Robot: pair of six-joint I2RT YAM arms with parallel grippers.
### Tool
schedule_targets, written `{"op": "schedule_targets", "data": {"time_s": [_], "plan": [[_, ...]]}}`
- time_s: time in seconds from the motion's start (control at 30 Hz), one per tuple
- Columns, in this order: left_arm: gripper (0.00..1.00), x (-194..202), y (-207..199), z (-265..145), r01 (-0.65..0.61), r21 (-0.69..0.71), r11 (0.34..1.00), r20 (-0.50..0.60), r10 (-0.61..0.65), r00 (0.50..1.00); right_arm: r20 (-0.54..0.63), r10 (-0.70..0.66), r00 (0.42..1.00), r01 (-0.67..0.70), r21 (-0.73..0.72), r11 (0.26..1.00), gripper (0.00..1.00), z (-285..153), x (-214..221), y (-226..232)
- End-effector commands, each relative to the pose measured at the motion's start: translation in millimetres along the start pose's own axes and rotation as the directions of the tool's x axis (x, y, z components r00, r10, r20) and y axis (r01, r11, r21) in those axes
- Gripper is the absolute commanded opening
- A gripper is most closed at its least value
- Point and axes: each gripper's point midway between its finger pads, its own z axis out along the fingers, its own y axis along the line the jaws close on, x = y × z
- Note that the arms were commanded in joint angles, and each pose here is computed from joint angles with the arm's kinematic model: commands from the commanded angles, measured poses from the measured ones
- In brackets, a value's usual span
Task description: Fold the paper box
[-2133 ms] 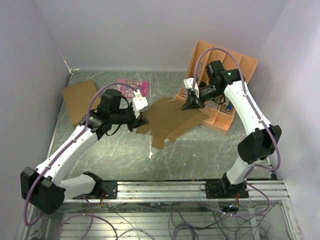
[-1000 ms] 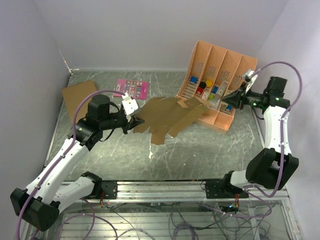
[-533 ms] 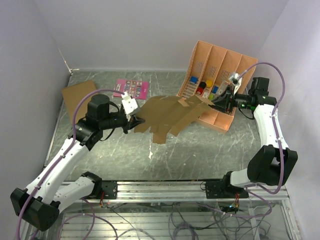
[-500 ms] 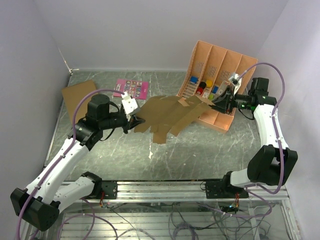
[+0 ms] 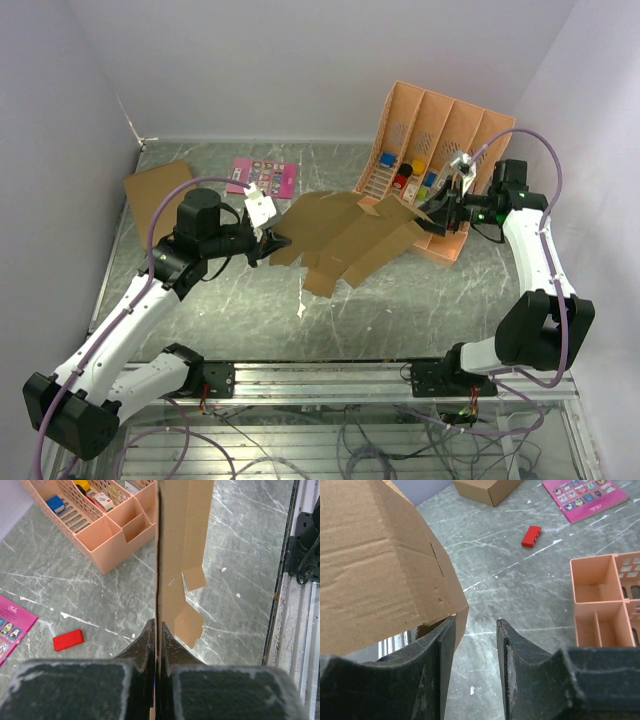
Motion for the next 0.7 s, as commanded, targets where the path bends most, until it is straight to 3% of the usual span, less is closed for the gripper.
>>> {"op": "schedule_targets", "data": {"time_s": [0.0, 0.67], "plan": [[0.07, -9.3, 3.2, 0.4, -0.019, 0.003, 1.0, 0.034, 0.019, 0.999, -0.026, 0.039, 0.999, -0.039, -0.012, 0.999, 0.39, 0.0, 6.5, 5.7], [0.07, -7.2, 5.9, -1.7, -0.038, -0.011, 0.999, 0.015, 0.038, 0.999, -0.055, 0.058, 0.997, -0.054, 0.063, 0.997, 0.4, -14.4, -5.6, 5.5]]}}
